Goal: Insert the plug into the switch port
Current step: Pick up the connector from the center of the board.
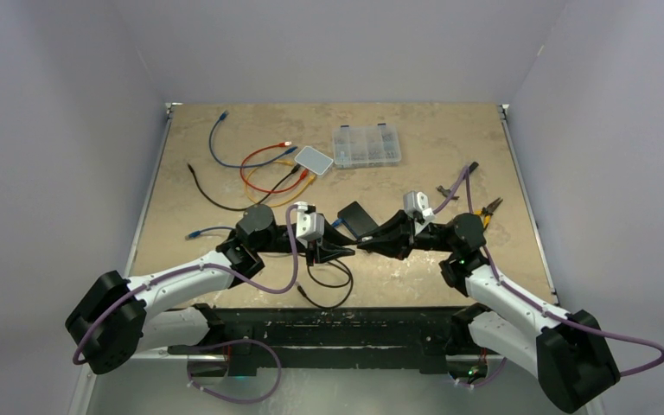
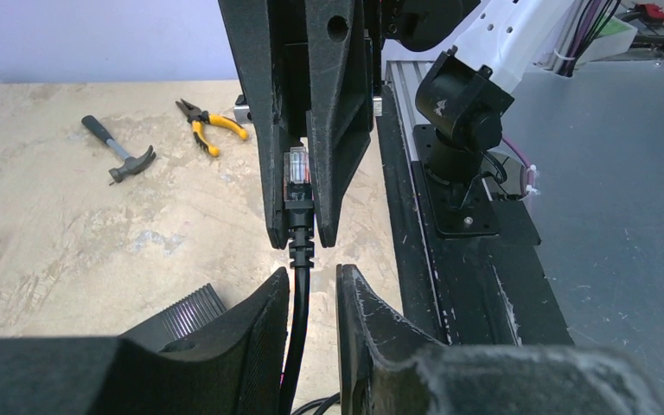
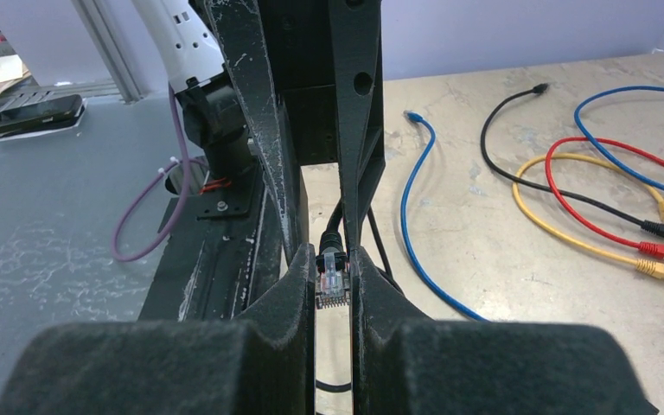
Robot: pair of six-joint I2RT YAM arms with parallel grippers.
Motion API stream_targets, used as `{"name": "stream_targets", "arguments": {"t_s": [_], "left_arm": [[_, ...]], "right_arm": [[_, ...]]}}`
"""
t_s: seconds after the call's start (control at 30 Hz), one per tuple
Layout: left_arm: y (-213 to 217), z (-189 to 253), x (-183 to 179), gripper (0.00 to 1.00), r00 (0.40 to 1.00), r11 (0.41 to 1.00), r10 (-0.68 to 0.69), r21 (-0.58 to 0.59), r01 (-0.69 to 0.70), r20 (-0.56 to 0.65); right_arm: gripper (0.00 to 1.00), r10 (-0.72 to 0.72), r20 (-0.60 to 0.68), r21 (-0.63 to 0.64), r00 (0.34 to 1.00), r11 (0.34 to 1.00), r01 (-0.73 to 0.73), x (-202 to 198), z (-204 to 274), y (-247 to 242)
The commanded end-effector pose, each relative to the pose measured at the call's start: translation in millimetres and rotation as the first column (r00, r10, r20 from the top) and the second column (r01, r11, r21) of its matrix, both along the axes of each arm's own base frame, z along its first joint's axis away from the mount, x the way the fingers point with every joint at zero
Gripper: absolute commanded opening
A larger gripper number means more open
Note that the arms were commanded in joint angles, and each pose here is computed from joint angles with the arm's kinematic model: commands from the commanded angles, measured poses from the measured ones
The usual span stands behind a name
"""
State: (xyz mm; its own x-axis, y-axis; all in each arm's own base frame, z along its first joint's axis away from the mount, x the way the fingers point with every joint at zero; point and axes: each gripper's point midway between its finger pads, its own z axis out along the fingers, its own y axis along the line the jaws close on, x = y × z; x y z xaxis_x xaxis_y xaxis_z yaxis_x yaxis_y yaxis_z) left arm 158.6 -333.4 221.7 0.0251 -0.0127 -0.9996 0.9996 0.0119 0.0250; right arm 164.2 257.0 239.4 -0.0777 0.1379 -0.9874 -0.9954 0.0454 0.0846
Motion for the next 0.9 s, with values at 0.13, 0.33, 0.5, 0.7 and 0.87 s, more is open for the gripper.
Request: {"name": "stream_targets", "arguments": {"t_s": [0.13, 0.33, 0.5, 0.7, 0.87], "left_arm": [[-0.5, 23.8, -1.9, 0.24, 0.999, 0.998, -0.020, -0.066, 0.023, 0.050], [0.6, 27.8, -2.3, 0.24, 0.999, 0.997, -0.014, -0.079, 0.018, 0.053], [0.0, 27.1, -2.2, 0.20, 0.999, 0.997, -0.015, -0.079, 0.018, 0.046], [0.2, 24.1, 6.9, 0.00, 0.999, 0.998, 0.030, -0.050, -0.027, 0.045], [23.3, 32.0, 39.5, 0.00, 0.956, 0.964, 0.263, 0.012, -0.267, 0.132]], "right_arm": [[0.00, 0.012, 0.044, 0.023, 0.999, 1.000, -0.013, -5.1, 9.0, -0.6], [0.00, 0.017, 0.046, 0.023, 0.999, 1.000, -0.018, -5.9, 8.9, -0.5], [0.00, 0.025, 0.043, 0.024, 0.999, 0.999, -0.026, -6.7, 8.9, 0.2], [0.00, 0.022, 0.043, 0.026, 0.999, 0.999, -0.023, -7.0, 9.3, -0.2], [0.27, -0.016, 0.050, 0.027, 0.999, 1.000, 0.015, -2.7, 11.7, -1.8]]}}
